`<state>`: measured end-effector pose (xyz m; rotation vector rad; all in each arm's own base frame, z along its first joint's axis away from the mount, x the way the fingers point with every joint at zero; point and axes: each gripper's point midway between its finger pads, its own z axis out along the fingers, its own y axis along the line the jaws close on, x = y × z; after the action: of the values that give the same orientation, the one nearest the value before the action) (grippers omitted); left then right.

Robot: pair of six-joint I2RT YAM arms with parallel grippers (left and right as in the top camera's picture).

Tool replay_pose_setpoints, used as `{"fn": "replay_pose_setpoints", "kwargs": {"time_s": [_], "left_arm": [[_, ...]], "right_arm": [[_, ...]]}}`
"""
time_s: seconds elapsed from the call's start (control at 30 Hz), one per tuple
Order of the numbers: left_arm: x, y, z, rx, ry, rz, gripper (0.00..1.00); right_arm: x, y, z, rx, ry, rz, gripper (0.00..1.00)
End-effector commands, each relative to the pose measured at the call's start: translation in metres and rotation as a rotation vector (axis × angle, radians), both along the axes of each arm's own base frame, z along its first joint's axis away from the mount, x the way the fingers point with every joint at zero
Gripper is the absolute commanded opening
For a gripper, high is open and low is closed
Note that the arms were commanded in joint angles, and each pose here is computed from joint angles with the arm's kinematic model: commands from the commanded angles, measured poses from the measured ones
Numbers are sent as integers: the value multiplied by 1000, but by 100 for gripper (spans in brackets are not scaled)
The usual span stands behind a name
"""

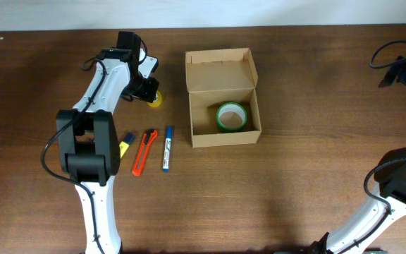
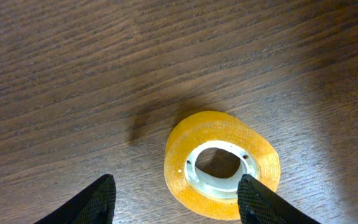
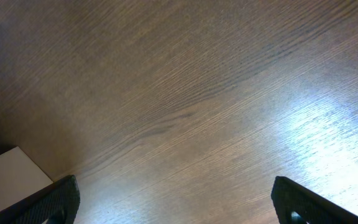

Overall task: Pack container
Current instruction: 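Lower the left gripper onto the yellow tape roll and grasp it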

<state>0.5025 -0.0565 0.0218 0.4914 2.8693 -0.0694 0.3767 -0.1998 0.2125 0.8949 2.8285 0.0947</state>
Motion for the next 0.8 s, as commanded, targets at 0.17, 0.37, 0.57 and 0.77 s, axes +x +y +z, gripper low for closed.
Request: {"fn": "replay_pose_setpoints", "kwargs": {"time_s": [0.17, 0.37, 0.57, 0.77], "left_arm": [[4, -3, -4, -11, -11, 3, 61], [2, -2, -12, -10, 7, 3, 61], [2, -1, -14, -3, 9, 4, 61], [2, 1, -15, 9, 9, 7, 61]], "right_arm": [[-1, 5, 12, -5, -32, 13, 99], [-1, 5, 12, -5, -32, 13, 100], [-1, 5, 12, -5, -32, 13, 99], [-1, 5, 12, -5, -32, 13, 99]]}}
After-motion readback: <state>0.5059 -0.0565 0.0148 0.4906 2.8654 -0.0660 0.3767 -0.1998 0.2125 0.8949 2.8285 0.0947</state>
